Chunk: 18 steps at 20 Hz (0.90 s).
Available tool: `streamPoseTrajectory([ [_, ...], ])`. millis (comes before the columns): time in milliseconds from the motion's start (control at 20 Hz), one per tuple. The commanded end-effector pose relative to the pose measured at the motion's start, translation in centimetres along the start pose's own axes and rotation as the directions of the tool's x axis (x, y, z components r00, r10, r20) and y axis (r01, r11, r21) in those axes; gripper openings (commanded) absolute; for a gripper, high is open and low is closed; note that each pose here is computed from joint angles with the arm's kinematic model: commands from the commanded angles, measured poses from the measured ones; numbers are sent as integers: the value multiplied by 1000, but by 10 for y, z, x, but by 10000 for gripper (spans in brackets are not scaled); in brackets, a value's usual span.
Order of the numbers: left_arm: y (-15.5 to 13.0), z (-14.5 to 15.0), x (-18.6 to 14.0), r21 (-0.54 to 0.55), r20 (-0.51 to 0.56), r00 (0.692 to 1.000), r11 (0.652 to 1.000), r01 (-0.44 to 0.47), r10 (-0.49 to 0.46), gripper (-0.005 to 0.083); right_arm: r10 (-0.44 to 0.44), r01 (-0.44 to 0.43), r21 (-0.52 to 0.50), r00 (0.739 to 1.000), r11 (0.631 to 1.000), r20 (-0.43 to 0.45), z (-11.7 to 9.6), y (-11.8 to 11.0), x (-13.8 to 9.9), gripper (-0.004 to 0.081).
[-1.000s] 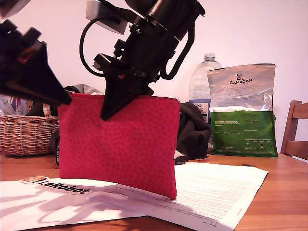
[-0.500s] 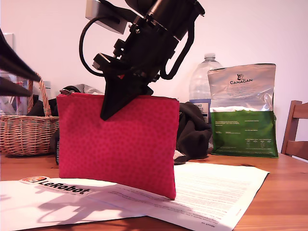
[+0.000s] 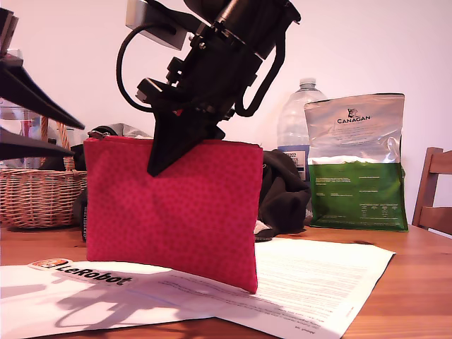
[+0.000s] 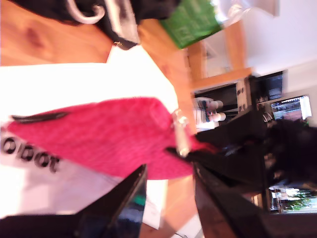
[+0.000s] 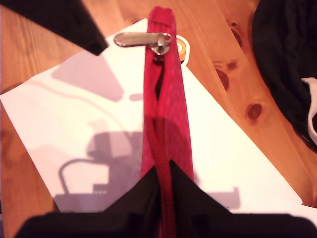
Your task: Close the zipper in the zip bag in front of you
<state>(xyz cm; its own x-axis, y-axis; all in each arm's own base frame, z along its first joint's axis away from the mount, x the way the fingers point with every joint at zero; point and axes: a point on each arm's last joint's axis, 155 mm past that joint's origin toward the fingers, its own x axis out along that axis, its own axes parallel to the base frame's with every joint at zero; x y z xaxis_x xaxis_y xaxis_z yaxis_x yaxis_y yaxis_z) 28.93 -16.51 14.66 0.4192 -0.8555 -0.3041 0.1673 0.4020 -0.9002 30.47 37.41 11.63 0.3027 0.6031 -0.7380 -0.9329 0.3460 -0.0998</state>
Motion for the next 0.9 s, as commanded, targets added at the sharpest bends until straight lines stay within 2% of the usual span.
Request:
streamPoseTrajectory([
  [0,0,0,3,-37,-18,999,999,29,-30,257,4,-4,-6,1000,1000,2,-2,2,4,-10],
  [200,-4,8,4,-41,5,999,998,47,-47,257,4,-4,-6,1000,1000,1,-2,2,4,-10],
  [850,0,22,4,-50,68,997,998,24,-21,238,4,-4,-6,1000,1000,2,-2,2,4,-10],
])
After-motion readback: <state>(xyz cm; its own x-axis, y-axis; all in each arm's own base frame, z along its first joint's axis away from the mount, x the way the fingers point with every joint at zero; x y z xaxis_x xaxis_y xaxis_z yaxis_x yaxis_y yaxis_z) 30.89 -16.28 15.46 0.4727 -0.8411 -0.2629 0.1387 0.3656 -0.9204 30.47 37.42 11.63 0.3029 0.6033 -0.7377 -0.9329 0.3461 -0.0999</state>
